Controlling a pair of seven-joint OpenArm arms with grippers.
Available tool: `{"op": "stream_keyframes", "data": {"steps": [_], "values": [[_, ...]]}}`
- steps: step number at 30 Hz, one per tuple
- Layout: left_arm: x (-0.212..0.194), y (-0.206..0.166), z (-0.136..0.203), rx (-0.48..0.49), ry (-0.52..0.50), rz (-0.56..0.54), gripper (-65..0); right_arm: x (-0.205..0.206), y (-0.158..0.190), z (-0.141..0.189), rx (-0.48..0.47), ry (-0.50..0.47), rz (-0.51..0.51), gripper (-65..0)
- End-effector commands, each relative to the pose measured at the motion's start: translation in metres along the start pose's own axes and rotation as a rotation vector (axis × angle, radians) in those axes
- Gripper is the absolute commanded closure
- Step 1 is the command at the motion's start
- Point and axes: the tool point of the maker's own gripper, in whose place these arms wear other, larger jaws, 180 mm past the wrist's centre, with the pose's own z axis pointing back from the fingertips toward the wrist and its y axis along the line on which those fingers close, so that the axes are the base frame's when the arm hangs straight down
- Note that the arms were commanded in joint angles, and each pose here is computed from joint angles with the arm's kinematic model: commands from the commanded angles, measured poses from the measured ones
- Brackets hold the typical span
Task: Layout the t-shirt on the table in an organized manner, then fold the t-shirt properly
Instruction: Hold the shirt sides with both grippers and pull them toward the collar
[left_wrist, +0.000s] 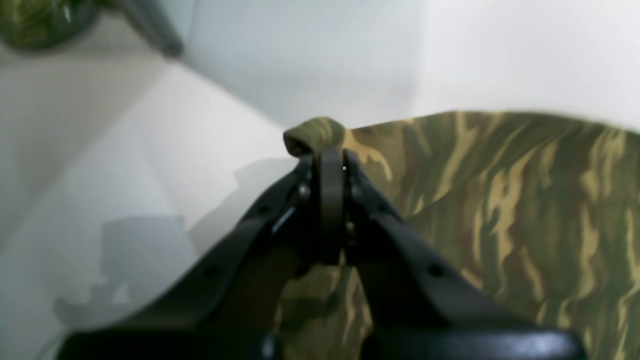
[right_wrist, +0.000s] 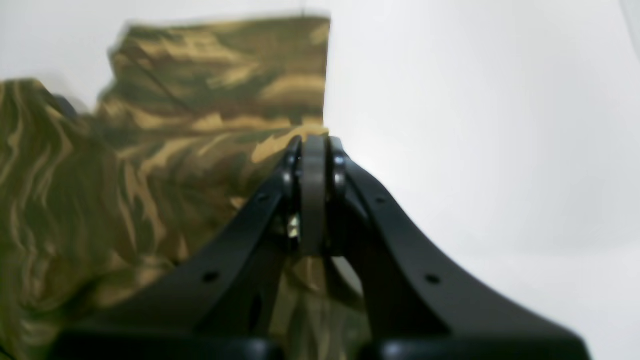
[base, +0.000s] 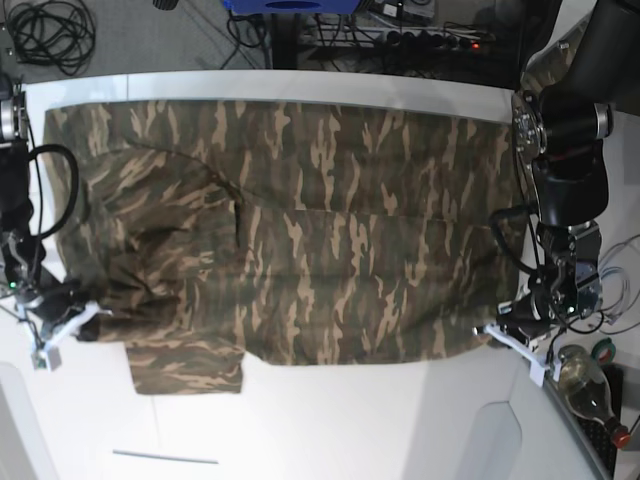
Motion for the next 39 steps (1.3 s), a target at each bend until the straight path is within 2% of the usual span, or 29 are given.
{"op": "stream_keyframes", "data": {"steps": [1, 12, 16, 19, 25, 31, 39], "values": [[0.024, 0.006, 0.005, 0.01, -0.062, -0.006, 0.0, 0.025, -0.007, 0.003, -0.002, -0.064, 0.005, 0.0], [-0.001, 0.011, 0.024, 0.028, -0.066, -0.072, 0.0, 0.0, -0.025, 0.018, -0.028, -0.022, 0.033, 0.0], [-0.013, 0.029, 0.035, 0.063, -0.031, -0.031, 0.0, -0.011, -0.026, 0.029, -0.023, 0.023, 0.076, 0.0], [-0.015, 0.044, 0.049, 0.096, -0.041, -0.011, 0.0, -0.021, -0.02, 0.035, -0.008, 0.067, 0.105, 0.0], [-0.032, 0.044, 0.063, 0.108, -0.011, -0.05, 0.0, -0.035, -0.005, 0.044, 0.023, 0.074, 0.132, 0.0], [-0.049, 0.048, 0.067, 0.116, 0.014, -0.053, 0.0, -0.034, -0.019, 0.068, -0.025, 0.063, 0.062, 0.0], [-0.058, 0.051, 0.071, 0.124, 0.028, -0.064, 0.0, -0.055, -0.021, 0.088, -0.04, 0.133, 0.064, 0.0]]}}
